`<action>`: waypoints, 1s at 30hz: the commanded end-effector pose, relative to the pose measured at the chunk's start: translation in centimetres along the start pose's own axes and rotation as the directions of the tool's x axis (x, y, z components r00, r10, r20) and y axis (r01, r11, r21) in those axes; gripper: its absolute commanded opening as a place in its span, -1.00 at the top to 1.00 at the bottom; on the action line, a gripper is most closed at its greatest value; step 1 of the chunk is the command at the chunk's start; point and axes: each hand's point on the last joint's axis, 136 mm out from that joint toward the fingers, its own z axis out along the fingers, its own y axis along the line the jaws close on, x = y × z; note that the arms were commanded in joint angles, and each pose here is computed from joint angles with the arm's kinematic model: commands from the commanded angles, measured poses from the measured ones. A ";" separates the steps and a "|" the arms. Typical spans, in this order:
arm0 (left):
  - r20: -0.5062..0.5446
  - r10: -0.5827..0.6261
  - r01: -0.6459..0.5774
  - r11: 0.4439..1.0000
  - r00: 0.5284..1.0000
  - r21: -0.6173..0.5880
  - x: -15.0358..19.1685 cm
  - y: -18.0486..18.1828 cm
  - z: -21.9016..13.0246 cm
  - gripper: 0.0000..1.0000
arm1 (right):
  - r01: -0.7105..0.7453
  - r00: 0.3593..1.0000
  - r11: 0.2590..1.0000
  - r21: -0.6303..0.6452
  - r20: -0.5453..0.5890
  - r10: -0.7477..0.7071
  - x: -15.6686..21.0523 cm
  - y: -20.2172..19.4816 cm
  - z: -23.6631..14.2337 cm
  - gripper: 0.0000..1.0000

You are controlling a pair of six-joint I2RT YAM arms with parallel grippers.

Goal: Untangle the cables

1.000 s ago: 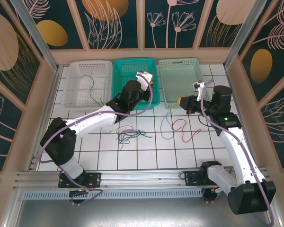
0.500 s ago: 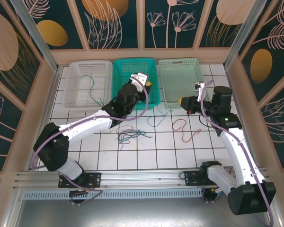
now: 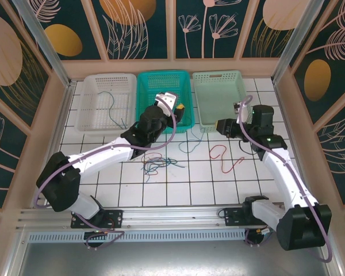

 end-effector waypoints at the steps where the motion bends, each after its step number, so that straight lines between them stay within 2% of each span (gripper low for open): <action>1: 0.050 -0.082 0.081 0.997 0.995 0.020 -1.5 0.0 -1.1 -0.28 | 0.000 1.000 1.000 0.031 -0.005 0.000 0.8 -0.3 1.7 0.21; 6: 0.038 -0.125 0.124 0.992 0.991 0.019 -1.2 0.2 -1.4 -0.44 | 0.145 0.985 0.987 0.073 -0.105 -0.137 3.6 0.5 5.5 -0.12; 11: 0.004 -0.165 0.165 0.986 0.986 0.024 -0.6 0.6 -1.4 -0.65 | 0.218 0.967 0.969 0.117 -0.161 -0.198 5.0 -0.5 8.0 -0.24; 20: -0.052 -0.211 0.212 0.977 0.976 0.026 1.1 1.3 -1.0 -0.71 | 0.260 0.949 0.959 0.108 -0.210 -0.234 5.4 -1.0 11.5 -0.24; 26: -0.037 -0.218 0.219 0.975 0.975 0.021 0.7 1.8 -1.2 -0.71 | 0.273 0.942 0.955 0.113 -0.232 -0.242 5.6 -1.7 13.5 -0.22; 27: -0.058 -0.213 0.214 0.977 0.975 0.014 1.9 2.0 -1.3 -0.71 | 0.278 0.941 0.953 0.123 -0.232 -0.245 5.4 -1.9 13.8 -0.22; 30: -0.057 -0.215 0.217 0.976 0.975 0.016 1.9 2.0 -1.3 -0.71 | 0.300 0.934 0.944 0.135 -0.246 -0.261 5.4 -2.2 14.8 -0.22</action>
